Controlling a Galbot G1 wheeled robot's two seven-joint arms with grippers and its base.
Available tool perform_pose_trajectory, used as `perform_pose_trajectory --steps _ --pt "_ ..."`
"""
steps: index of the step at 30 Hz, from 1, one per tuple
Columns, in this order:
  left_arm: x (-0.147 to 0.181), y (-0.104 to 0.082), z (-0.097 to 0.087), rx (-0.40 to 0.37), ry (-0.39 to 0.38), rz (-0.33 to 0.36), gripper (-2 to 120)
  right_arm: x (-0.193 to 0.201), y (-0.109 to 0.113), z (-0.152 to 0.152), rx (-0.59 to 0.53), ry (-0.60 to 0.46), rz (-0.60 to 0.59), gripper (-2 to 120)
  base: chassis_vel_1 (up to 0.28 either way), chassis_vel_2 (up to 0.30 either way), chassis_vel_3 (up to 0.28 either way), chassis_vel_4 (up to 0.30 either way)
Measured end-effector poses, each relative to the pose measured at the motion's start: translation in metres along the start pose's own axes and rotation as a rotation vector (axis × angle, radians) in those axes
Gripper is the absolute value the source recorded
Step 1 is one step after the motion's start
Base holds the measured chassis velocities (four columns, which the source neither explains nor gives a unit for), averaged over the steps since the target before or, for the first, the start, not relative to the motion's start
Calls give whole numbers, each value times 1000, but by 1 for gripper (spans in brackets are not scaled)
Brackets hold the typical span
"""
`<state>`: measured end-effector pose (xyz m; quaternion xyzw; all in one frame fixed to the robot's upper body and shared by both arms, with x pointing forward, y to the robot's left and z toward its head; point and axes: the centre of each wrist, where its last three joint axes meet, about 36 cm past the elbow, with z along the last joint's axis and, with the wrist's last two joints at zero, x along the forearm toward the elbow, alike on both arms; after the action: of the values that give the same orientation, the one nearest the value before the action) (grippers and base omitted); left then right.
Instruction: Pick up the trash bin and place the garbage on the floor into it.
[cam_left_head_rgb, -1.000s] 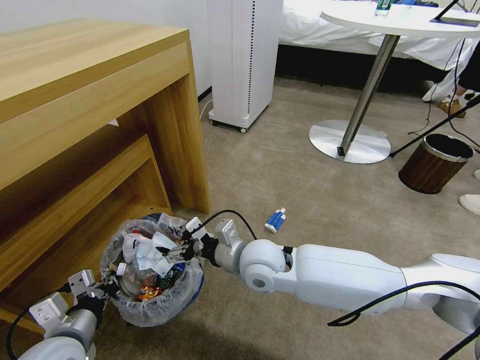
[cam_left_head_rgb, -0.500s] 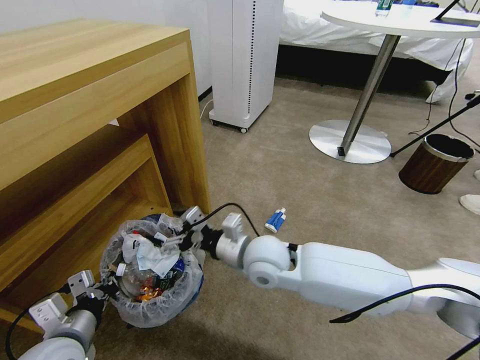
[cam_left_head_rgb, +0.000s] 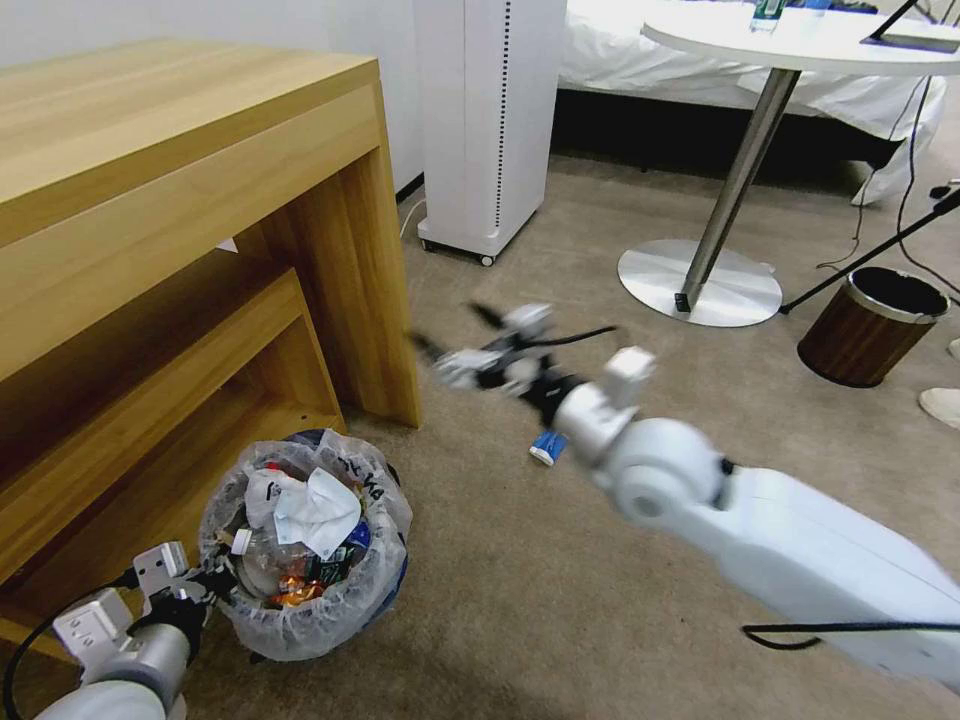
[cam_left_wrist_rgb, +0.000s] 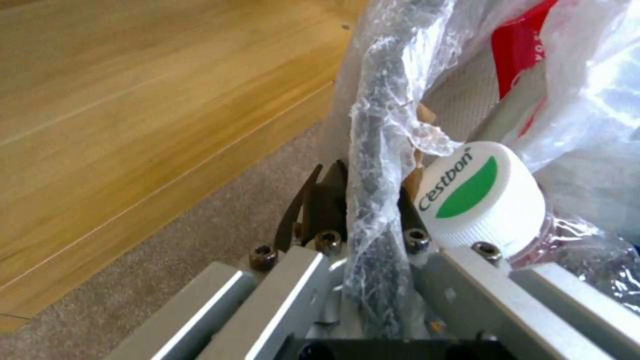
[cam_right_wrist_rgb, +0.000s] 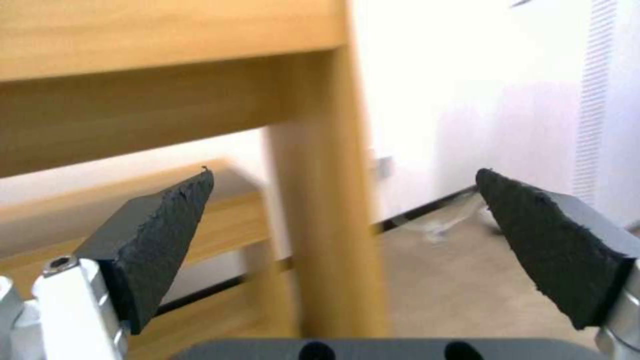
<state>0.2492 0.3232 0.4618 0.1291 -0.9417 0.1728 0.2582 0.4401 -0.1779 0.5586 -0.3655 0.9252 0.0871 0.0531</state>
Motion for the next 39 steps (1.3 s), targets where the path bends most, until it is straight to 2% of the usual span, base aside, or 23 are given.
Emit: perform_pose_trajectory --steps 1,2,3,5,7,9,11,15,27,39 --pt "0 0 0 0 0 0 1 0 0 0 0 0 0 100 0 0 0 0" --pt "1 0 0 -5 2 4 1 16 -15 -8 28 -27 79 100 0 0 0 0" --pt "1 0 0 -5 2 4 1 16 -15 -8 28 -27 79 100 0 0 0 0" --pt "1 -1 1 -11 1 7 1 28 -27 -13 67 -47 153 100 0 0 0 0" --pt "2 -1 1 -21 1 12 1 51 -51 -17 145 -97 327 100 0 0 0 0" --pt "2 -1 0 -24 1 12 1 56 -54 -15 150 -95 348 100 0 0 0 0" --pt "2 0 -1 -37 4 20 1 81 -67 -9 180 -105 448 100 0 0 0 0" --pt "2 0 -1 -43 8 22 1 104 -74 -1 201 -98 521 100 0 0 0 0" --pt "9 0 3 -56 19 18 1 137 -77 22 237 -51 651 100 0 0 0 0" --pt "12 1 3 -58 15 12 1 146 -81 42 228 -76 679 100 -53 -63 -56 -65"
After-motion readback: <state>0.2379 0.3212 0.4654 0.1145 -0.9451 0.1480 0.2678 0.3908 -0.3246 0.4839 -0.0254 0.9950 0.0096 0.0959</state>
